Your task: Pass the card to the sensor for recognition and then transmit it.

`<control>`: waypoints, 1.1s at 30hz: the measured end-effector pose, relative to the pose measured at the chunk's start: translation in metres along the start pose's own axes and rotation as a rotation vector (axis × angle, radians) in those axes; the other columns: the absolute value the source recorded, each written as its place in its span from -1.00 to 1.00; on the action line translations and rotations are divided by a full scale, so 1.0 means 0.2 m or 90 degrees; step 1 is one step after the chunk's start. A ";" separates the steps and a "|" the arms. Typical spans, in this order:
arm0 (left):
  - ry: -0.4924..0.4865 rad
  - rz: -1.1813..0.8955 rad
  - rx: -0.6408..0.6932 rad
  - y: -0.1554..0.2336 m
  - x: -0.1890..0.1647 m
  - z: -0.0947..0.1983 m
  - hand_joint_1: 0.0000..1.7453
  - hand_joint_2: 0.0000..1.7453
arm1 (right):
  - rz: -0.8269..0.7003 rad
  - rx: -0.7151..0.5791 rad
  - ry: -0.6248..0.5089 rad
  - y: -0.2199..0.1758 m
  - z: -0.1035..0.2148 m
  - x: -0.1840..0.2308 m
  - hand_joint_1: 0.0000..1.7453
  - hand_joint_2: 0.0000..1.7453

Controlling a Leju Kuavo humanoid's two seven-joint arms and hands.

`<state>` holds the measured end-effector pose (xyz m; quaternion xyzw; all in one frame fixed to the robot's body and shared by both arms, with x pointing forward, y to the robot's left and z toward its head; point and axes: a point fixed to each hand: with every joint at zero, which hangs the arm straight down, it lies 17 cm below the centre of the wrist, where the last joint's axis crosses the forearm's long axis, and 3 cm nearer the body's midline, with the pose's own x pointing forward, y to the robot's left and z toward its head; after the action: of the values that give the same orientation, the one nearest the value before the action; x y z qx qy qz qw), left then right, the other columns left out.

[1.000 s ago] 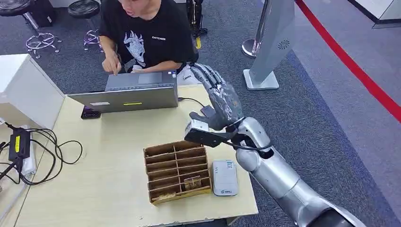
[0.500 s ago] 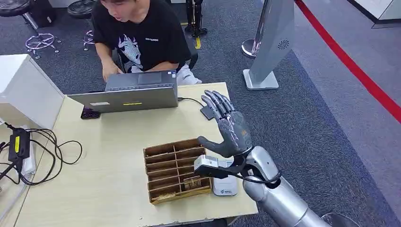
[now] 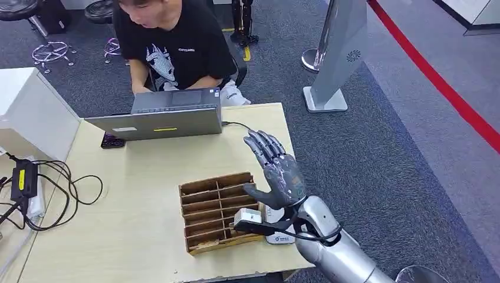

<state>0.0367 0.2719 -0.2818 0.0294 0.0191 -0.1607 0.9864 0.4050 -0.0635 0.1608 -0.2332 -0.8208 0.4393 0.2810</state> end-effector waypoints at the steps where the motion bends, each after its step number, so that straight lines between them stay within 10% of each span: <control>1: 0.000 0.000 0.000 0.00 0.00 0.00 -1.00 1.00 | 0.000 0.000 0.000 0.00 0.00 0.00 -1.00 1.00; 33: 0.000 -0.024 0.001 0.00 0.00 0.00 -1.00 1.00 | 0.130 0.068 -0.038 0.28 -0.02 0.07 -1.00 1.00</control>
<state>0.0366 0.2727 -0.2817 0.0301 0.0196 -0.1795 0.9831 0.4041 -0.0237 0.1188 -0.2873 -0.7763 0.5152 0.2224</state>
